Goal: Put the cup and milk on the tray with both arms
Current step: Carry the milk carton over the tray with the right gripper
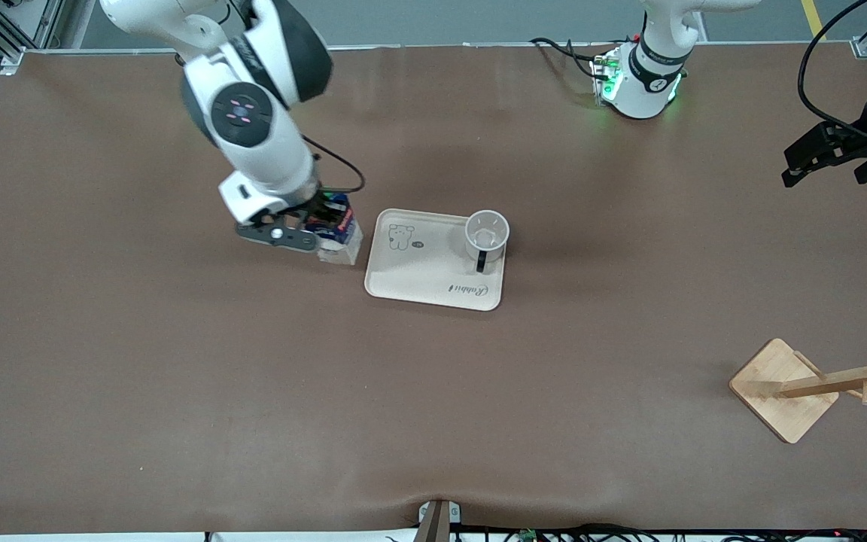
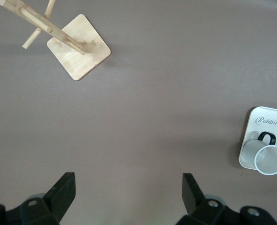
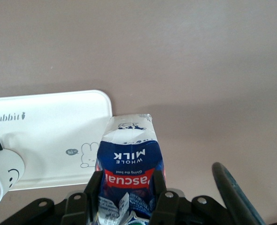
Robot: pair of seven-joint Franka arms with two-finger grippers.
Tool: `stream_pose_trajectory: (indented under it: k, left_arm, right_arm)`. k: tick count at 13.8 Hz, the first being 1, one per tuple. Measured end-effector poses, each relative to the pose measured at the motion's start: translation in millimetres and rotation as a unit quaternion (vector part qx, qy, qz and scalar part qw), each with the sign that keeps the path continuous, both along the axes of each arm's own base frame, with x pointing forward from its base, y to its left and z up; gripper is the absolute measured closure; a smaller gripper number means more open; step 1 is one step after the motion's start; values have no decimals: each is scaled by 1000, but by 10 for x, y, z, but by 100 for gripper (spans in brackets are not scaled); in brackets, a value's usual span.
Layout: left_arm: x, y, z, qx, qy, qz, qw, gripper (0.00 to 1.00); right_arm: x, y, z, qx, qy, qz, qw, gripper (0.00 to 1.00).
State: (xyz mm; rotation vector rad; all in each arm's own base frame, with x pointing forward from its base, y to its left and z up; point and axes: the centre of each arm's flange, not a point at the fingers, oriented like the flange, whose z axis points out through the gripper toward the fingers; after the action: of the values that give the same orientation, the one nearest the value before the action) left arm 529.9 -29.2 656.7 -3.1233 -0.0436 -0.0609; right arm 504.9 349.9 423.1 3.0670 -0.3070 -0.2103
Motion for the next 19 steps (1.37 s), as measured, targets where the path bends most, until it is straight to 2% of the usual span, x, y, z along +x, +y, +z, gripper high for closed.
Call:
stream_pose_trajectory:
  k: [4,7,10,16,18,19]
  left_arm:
    - [5,13,43,0,-7,-2,1000,0]
    - [5,16,46,0,-7,-2,1000,0]
    - [5,16,42,0,-7,-1,1000,0]
    - [6,15,35,0,-6,-2,1000,0]
    - [7,16,34,0,-6,-2,1000,0]
    - [7,16,34,0,-6,-2,1000,0]
  right_arm:
    - [55,254,-237,16,17,-2,1000,52]
    - [-74,517,-389,13,25,9,1000,52]
    - [-170,705,-564,10,26,20,999,56]
    - [-191,807,-670,10,23,24,999,56]
    - [-170,822,-669,15,15,24,999,42]
    - [-159,836,-674,19,10,23,1000,30]
